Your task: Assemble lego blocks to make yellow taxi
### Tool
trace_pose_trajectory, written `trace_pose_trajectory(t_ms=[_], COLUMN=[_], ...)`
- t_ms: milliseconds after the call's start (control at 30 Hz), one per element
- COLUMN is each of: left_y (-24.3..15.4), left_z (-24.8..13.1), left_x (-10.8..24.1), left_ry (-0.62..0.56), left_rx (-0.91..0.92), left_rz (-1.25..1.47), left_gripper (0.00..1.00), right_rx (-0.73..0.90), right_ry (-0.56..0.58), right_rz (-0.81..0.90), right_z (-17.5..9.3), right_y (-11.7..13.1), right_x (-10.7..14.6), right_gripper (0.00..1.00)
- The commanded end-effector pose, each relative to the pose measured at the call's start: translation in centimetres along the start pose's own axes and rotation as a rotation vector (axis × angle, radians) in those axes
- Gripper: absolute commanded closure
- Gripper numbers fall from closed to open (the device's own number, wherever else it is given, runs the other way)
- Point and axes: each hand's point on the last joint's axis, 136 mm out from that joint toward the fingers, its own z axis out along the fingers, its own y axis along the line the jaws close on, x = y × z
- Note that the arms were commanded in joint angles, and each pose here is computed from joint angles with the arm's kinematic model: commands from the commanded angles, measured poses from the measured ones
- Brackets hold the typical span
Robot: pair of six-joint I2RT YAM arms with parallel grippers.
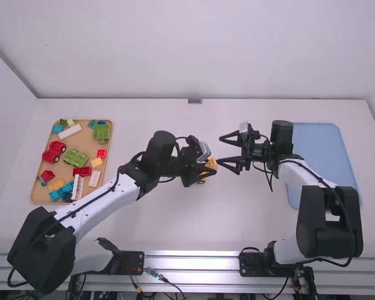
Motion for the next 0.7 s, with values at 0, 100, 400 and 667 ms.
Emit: trace_pose_trajectory(t_ms=[0, 100, 400, 667], left_y=[-1.0, -0.2, 2.7, 3.5], left_z=[0.2, -0.2, -1.7, -1.5], left_x=[1.0, 1.3, 0.8, 1.7], left_ry=[0.000, -0.014, -0.100, -0.137], left_rx=[0.109, 0.130, 0.143, 0.219], left_rz=[0.045, 0.067, 0.099, 0.087], left_gripper=[0.99, 0.99, 0.99, 0.99], right_rx=[-0.138, -0.137, -0.151, -0.234], right_ry=[-0.061, -0.060, -0.055, -0.037], right_rz=[-0.042, -0.034, -0.006, -0.031], right_z=[0.2, 0.1, 0.5, 2.7], right_y=[2.5, 2.6, 3.0, 4.8], right_x=[-1.0, -1.3, -1.4, -1.5], right_gripper=[0.01, 0.01, 0.01, 0.01])
